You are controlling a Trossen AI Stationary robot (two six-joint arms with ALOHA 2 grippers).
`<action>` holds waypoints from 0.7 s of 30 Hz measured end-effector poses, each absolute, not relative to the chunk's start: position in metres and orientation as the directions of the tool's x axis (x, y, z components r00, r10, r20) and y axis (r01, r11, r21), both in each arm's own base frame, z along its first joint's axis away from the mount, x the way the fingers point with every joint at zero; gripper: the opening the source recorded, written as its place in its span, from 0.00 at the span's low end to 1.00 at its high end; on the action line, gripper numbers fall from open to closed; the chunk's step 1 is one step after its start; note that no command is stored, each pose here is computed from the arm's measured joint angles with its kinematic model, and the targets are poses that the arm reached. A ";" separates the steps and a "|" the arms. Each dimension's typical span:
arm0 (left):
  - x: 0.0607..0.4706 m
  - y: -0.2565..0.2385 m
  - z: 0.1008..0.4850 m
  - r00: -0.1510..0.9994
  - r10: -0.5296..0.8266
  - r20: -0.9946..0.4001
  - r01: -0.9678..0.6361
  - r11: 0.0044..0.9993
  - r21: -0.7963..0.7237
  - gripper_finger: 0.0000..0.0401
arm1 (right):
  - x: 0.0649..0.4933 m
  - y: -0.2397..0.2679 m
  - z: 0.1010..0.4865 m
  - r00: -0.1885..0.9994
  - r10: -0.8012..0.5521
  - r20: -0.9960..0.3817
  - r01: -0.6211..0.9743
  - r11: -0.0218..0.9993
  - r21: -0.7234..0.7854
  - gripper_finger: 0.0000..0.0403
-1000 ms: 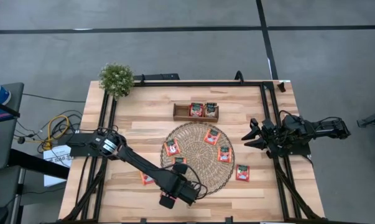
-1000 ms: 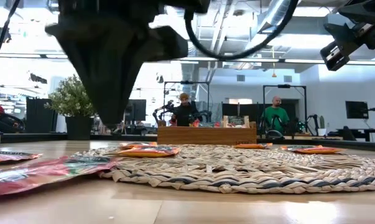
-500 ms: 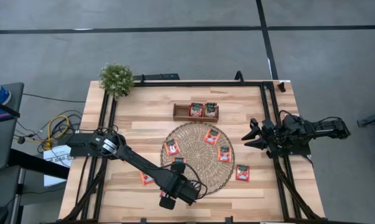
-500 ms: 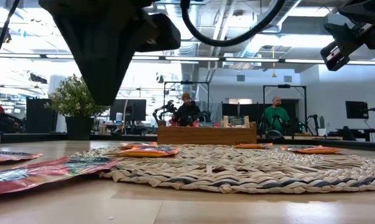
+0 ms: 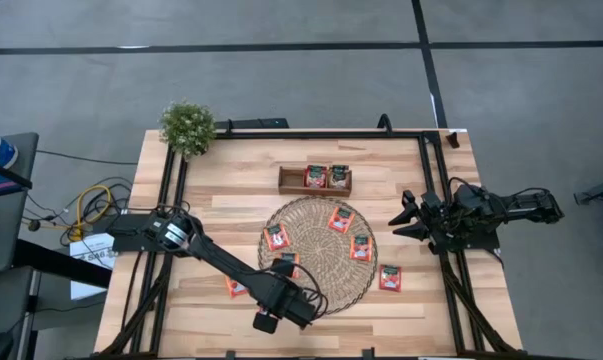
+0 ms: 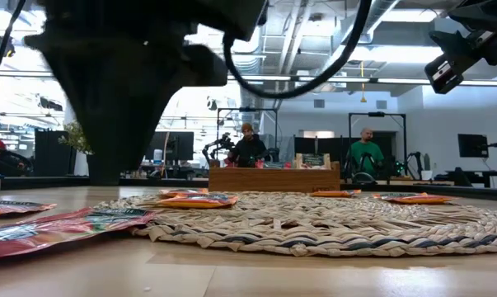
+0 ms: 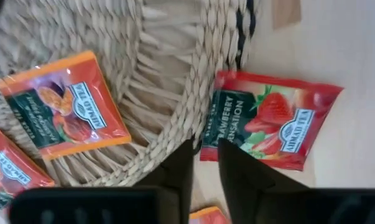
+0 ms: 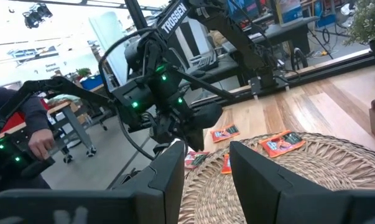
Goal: Pick & Place Tea
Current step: Put the red tea bag into the middle section of the wooden organizer
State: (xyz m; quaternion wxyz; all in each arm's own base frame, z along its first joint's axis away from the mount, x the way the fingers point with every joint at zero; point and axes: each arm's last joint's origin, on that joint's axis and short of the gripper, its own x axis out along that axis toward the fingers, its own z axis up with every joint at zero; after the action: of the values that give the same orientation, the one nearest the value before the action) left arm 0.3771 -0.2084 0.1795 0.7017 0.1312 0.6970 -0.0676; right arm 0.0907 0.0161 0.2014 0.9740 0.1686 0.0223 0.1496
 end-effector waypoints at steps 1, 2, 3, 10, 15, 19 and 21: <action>0.377 -0.208 0.177 0.018 0.096 -0.995 0.271 0.958 0.097 0.20 | 0.091 0.016 0.201 0.954 0.299 0.007 -0.284 0.898 0.335 0.30; 0.376 -0.207 0.174 0.020 0.109 -0.994 0.253 0.961 0.111 0.23 | 0.091 0.016 0.201 0.954 0.299 0.007 -0.284 0.898 0.335 0.30; 0.375 -0.207 0.171 0.019 0.117 -0.993 0.241 0.963 0.118 0.25 | 0.091 0.016 0.201 0.954 0.299 0.007 -0.284 0.898 0.335 0.30; 0.375 -0.207 0.164 0.026 0.105 -0.994 0.292 0.950 0.108 0.33 | 0.091 0.016 0.201 0.954 0.299 0.007 -0.285 0.899 0.333 0.30; 0.378 -0.209 0.164 0.064 0.078 -0.995 0.299 0.950 0.094 0.33 | 0.091 0.016 0.201 0.954 0.300 0.007 -0.285 0.899 0.332 0.30; 0.379 -0.209 0.164 0.068 0.077 -0.995 0.307 0.947 0.094 0.34 | 0.091 0.016 0.201 0.954 0.300 0.007 -0.285 0.899 0.332 0.30; 0.379 -0.209 0.164 0.068 0.077 -0.995 0.307 0.947 0.094 0.34 | 0.091 0.016 0.201 0.954 0.300 0.007 -0.286 0.901 0.327 0.30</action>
State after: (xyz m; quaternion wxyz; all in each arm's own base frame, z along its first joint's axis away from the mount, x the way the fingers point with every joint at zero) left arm 0.3788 -0.2094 0.1637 0.7169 0.1415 0.6779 -0.0804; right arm 0.0907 0.0161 0.2015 0.9746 0.1646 0.0218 0.1503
